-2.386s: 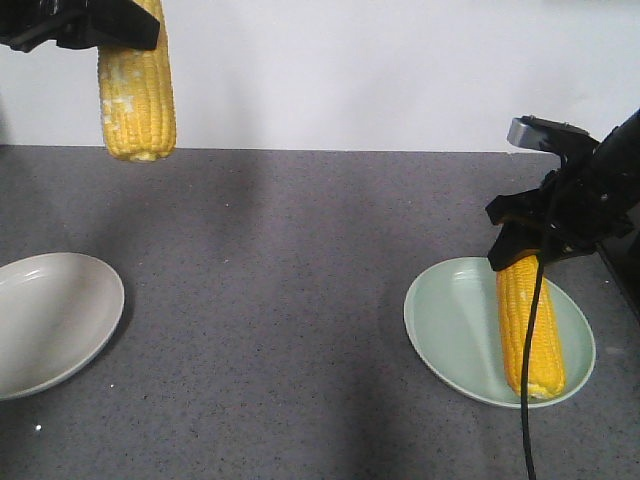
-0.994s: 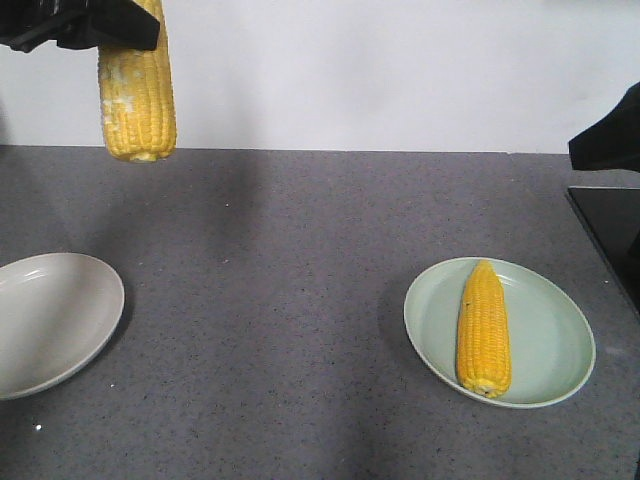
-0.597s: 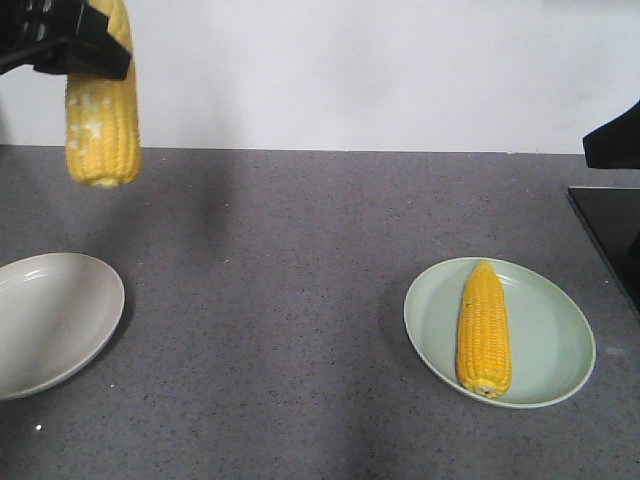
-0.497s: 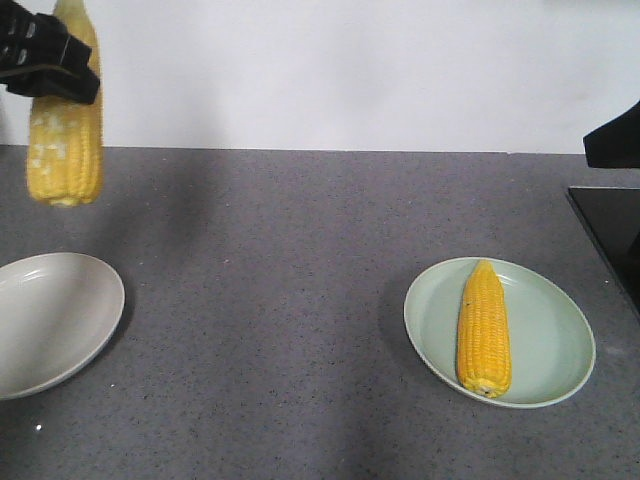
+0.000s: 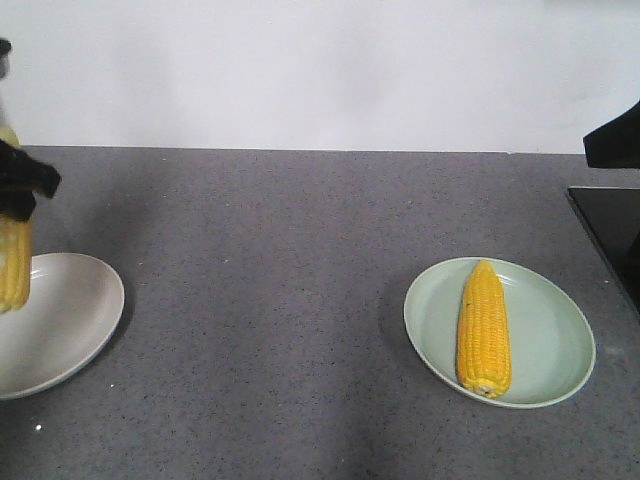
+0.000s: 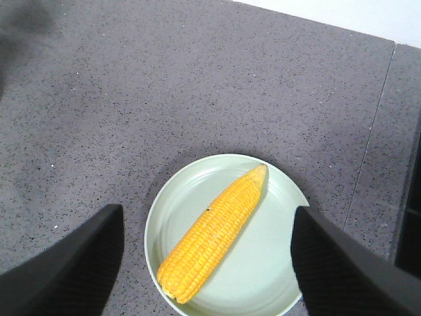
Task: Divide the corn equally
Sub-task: 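Lower the left gripper's cob onto the cream plate and release it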
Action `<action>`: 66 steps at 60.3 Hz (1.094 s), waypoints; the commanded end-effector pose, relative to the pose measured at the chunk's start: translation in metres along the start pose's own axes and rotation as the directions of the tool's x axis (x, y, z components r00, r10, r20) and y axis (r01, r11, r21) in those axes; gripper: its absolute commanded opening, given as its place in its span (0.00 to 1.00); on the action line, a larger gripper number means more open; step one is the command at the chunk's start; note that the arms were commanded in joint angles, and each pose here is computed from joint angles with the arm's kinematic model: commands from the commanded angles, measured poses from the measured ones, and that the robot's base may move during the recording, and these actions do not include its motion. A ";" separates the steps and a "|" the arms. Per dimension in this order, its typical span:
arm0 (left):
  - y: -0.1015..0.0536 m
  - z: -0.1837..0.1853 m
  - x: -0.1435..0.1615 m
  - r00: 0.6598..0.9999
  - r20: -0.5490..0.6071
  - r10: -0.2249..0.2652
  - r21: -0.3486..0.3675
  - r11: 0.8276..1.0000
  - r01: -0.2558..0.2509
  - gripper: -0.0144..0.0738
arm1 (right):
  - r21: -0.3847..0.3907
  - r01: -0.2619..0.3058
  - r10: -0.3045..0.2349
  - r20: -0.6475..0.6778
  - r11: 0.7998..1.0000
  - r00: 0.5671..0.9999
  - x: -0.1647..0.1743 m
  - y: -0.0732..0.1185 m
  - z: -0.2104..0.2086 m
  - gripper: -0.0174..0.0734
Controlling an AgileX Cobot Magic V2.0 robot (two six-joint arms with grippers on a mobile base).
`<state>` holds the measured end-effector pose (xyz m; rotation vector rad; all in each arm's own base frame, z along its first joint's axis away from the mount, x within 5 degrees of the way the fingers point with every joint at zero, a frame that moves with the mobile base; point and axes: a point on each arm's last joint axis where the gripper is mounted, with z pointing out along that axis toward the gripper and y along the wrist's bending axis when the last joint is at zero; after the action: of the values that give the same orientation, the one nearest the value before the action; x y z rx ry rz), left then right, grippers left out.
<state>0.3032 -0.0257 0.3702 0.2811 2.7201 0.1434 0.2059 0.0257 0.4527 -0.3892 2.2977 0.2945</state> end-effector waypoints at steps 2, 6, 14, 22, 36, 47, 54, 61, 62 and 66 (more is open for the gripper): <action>0.003 0.013 0.010 1.000 -0.017 -0.010 -0.016 1.000 0.009 0.25 | 0.014 0.016 -0.018 0.090 1.000 0.996 -0.008 0.003 -0.011 0.77; 0.003 0.029 0.014 0.998 -0.057 -0.001 -0.028 1.000 -0.001 0.25 | 0.014 0.016 -0.018 0.090 1.000 0.996 -0.008 0.003 -0.011 0.77; 0.001 0.051 0.015 0.996 -0.087 0.003 -0.034 0.999 -0.006 0.27 | 0.013 0.016 -0.017 0.089 1.000 0.996 -0.008 0.003 -0.011 0.77; 0.001 0.058 0.013 0.996 -0.094 0.005 -0.032 0.999 -0.008 0.33 | 0.012 0.016 -0.017 0.089 1.000 0.996 -0.008 0.003 -0.011 0.77; 0.002 0.058 0.013 0.995 -0.098 0.011 -0.042 0.999 -0.015 0.61 | 0.013 0.016 -0.017 0.088 1.000 0.996 -0.008 0.003 -0.011 0.77; 0.002 0.058 0.013 0.995 -0.096 0.011 -0.043 0.999 -0.015 0.86 | 0.012 0.016 -0.017 0.087 1.000 0.996 -0.008 0.003 -0.011 0.77; 0.002 0.053 0.012 0.998 -0.063 0.011 -0.046 0.999 -0.014 0.96 | 0.012 0.016 -0.017 0.086 1.000 0.996 -0.008 0.003 -0.011 0.77; 0.003 0.043 0.011 1.000 -0.008 0.009 -0.051 0.999 -0.010 0.98 | 0.012 0.016 -0.017 0.086 1.000 0.996 -0.008 0.003 -0.011 0.77; 0.003 0.041 0.011 1.000 0.003 0.009 -0.053 0.999 -0.009 0.98 | 0.012 0.016 -0.017 0.086 1.000 0.996 -0.008 0.003 -0.011 0.77; 0.004 0.031 0.011 0.998 0.058 0.000 -0.053 0.999 0.003 0.97 | 0.012 0.016 -0.017 0.085 1.000 0.996 -0.008 0.003 -0.011 0.77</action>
<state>0.3146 -0.0200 0.3054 0.3110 2.8135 0.2106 0.2060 0.0256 0.4527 -0.3889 2.2972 0.2931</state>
